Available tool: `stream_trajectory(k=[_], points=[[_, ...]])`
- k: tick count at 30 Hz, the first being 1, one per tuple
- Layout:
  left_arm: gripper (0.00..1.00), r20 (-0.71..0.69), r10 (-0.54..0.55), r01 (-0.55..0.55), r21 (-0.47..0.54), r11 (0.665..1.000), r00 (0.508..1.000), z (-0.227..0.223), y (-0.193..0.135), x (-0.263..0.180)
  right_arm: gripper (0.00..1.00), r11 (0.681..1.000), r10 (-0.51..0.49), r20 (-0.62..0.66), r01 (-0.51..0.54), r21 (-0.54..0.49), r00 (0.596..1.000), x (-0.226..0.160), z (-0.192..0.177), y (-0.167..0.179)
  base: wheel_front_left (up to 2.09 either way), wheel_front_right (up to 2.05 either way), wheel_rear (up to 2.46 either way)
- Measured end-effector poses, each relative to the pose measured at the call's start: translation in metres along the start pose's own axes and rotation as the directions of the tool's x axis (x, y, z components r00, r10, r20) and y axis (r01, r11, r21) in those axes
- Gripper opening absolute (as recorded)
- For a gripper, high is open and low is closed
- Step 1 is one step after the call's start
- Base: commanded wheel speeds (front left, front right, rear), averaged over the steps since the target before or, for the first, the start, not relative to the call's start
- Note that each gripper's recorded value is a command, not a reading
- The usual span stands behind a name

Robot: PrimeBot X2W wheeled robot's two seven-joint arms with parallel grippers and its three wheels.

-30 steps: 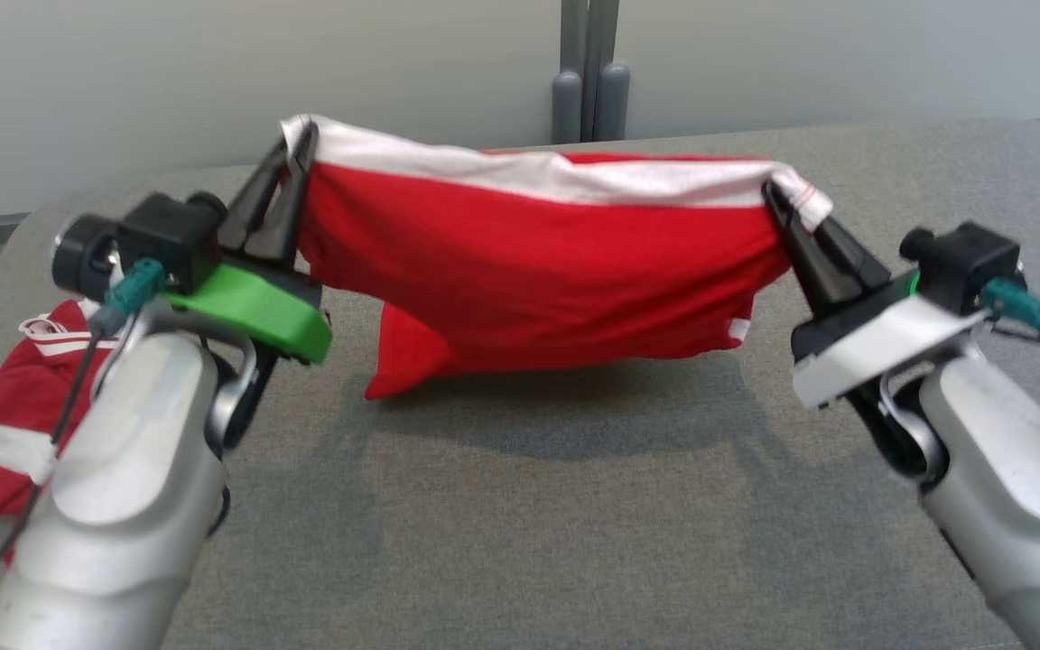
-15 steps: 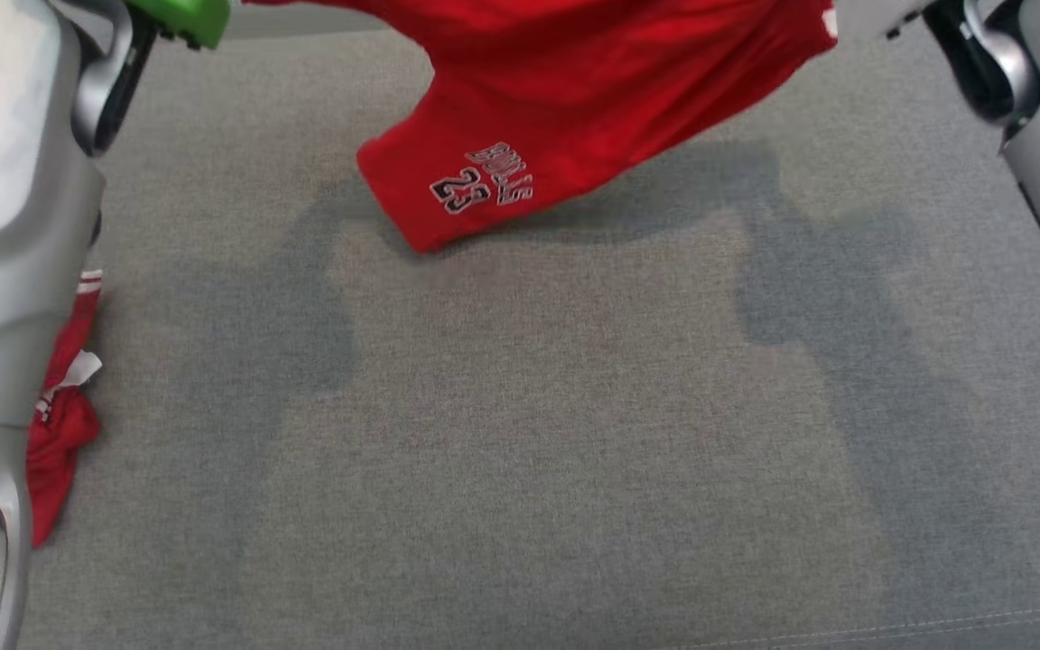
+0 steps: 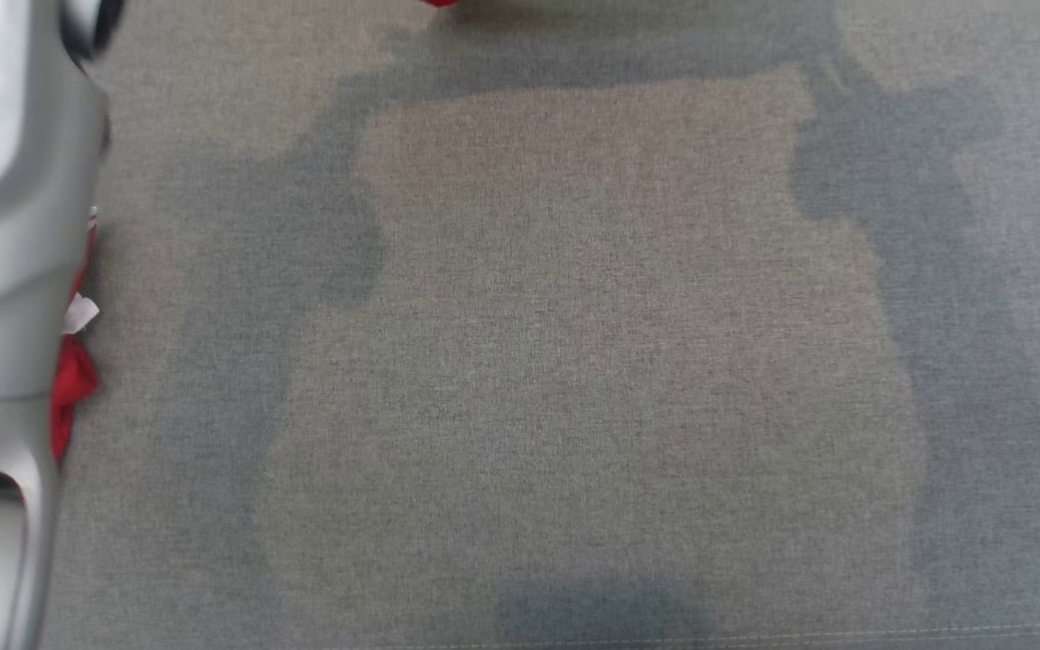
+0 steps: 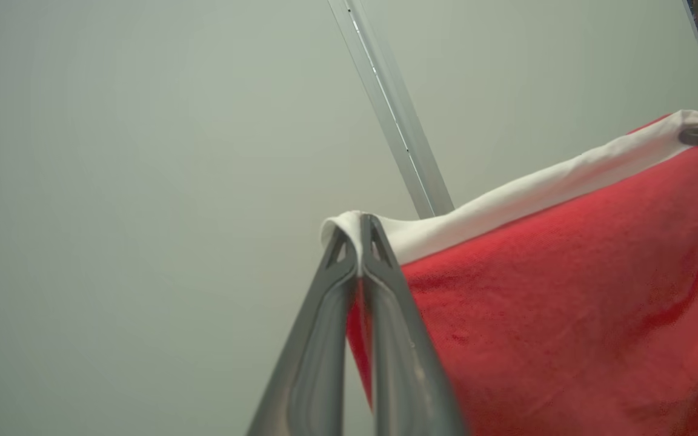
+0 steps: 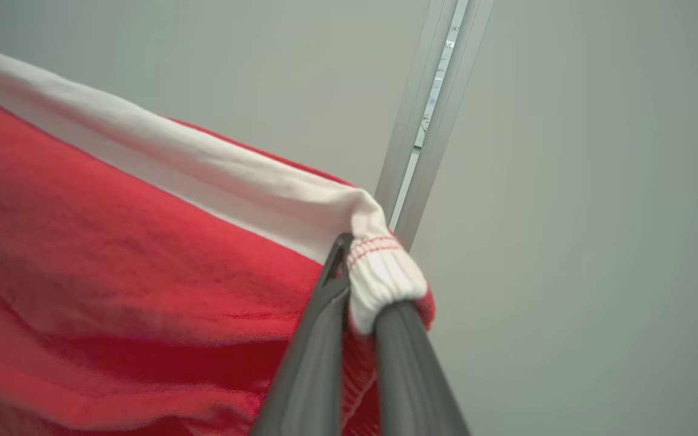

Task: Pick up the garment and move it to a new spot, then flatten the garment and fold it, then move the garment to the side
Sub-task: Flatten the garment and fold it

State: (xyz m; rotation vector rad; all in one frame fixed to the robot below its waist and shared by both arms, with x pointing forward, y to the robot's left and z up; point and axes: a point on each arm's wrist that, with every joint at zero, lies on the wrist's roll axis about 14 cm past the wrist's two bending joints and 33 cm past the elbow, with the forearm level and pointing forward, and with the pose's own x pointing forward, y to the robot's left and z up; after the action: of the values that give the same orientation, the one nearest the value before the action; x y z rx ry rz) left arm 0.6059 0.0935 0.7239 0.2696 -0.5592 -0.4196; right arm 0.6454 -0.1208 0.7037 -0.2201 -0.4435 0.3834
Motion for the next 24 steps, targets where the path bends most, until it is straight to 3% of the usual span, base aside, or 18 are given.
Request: stream_trajectory(k=[2, 8, 13, 19, 21, 24], points=[[0.00, -0.034, 0.006, -0.008, -0.036, 0.999, 0.999, -0.017, -0.003, -0.007, 0.00, 1.000, 0.008, -0.042, -0.008, 0.007, 0.999, -0.007, -0.020, 0.004, 0.00, 0.00, 0.00], [0.00, -0.207, -0.018, -0.024, -0.197, 0.980, 0.978, -0.099, -0.041, -0.054, 0.00, 0.984, 0.047, -0.221, -0.007, 0.178, 0.974, -0.055, -0.111, 0.034, 0.00, 0.00, 0.00], [0.00, -0.298, -0.005, -0.095, -0.320, 0.943, 0.955, -0.134, -0.067, -0.094, 0.00, 0.947, 0.139, -0.300, -0.038, 0.319, 0.944, -0.107, -0.145, 0.071, 0.00, 0.00, 0.00], [0.00, -0.403, 0.037, -0.215, -0.404, 0.889, 0.914, -0.146, -0.084, -0.153, 0.00, 0.880, 0.225, -0.344, -0.039, 0.473, 0.911, -0.167, -0.141, 0.105, 0.00, 0.00, 0.00], [0.00, -0.462, -0.019, -0.206, -0.431, 0.878, 0.887, -0.147, -0.113, -0.188, 0.00, 0.856, 0.258, -0.378, -0.029, 0.516, 0.889, -0.199, -0.137, 0.118, 0.00, 0.00, 0.00], [0.00, -0.512, -0.039, -0.231, -0.454, 0.861, 0.858, -0.144, -0.128, -0.222, 0.00, 0.832, 0.294, -0.397, -0.028, 0.555, 0.869, -0.226, -0.128, 0.134, 0.00, 0.00, 0.00]])
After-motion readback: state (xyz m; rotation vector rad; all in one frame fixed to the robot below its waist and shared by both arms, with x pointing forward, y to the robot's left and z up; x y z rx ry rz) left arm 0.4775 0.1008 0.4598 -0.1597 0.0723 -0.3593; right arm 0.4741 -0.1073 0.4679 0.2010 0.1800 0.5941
